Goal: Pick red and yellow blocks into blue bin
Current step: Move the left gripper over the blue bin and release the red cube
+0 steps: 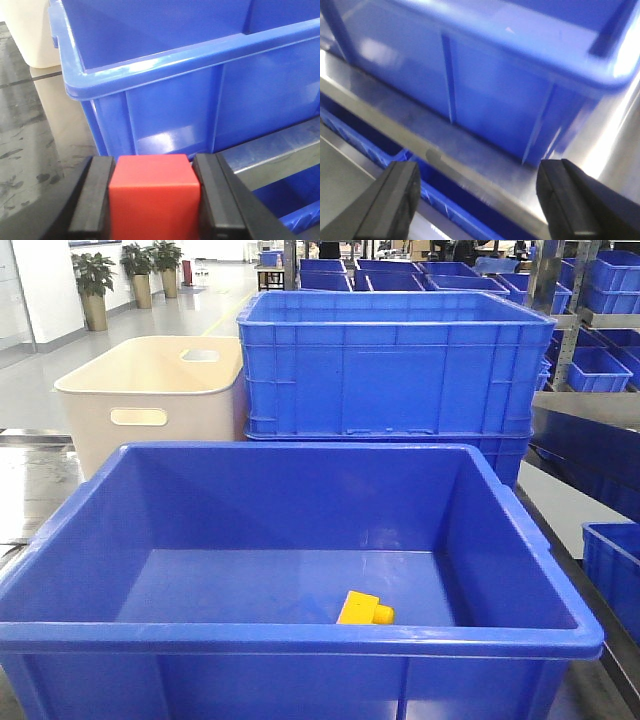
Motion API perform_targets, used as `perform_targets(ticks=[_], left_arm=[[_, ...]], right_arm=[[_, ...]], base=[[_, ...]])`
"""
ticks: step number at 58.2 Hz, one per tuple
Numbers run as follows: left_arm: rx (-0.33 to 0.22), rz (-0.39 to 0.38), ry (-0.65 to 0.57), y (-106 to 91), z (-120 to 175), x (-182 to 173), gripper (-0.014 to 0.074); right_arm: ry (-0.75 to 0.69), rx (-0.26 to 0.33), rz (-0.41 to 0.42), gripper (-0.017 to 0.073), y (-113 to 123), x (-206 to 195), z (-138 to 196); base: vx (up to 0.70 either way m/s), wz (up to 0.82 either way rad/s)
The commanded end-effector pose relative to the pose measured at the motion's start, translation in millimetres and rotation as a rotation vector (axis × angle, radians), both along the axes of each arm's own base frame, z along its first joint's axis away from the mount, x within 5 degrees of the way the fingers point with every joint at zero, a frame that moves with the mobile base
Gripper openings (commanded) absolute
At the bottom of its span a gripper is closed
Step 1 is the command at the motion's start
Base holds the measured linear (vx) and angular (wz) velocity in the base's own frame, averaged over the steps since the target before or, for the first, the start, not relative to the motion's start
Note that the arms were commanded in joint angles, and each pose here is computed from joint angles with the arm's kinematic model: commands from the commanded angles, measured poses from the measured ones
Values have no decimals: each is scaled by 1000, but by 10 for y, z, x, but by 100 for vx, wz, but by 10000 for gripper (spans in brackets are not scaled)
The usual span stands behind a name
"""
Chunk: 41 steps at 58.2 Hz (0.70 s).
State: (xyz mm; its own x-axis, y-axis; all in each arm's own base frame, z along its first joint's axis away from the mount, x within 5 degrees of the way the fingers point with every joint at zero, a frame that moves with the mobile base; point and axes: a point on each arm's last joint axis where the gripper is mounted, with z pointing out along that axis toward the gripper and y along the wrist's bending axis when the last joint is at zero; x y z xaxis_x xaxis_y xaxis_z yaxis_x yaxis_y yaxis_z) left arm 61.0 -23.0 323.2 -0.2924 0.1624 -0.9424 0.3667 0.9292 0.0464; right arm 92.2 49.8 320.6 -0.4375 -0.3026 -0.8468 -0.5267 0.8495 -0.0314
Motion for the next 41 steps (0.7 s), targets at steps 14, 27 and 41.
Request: perform_targets(ticks=[14,27,41], left_arm=[[-55,-7,-230,-88,405,234,244],[3,-17,-133,-286,758,763,251],[32,-19,-55,-565,934,1516,257]], right_arm=[[-123,63,-22,531,-31,-45,82],[-129,66,-23,531,-31,-43,87],[-123,63,-21,531,-31,-46,82]], base=[[0,0],[0,0],[0,0]])
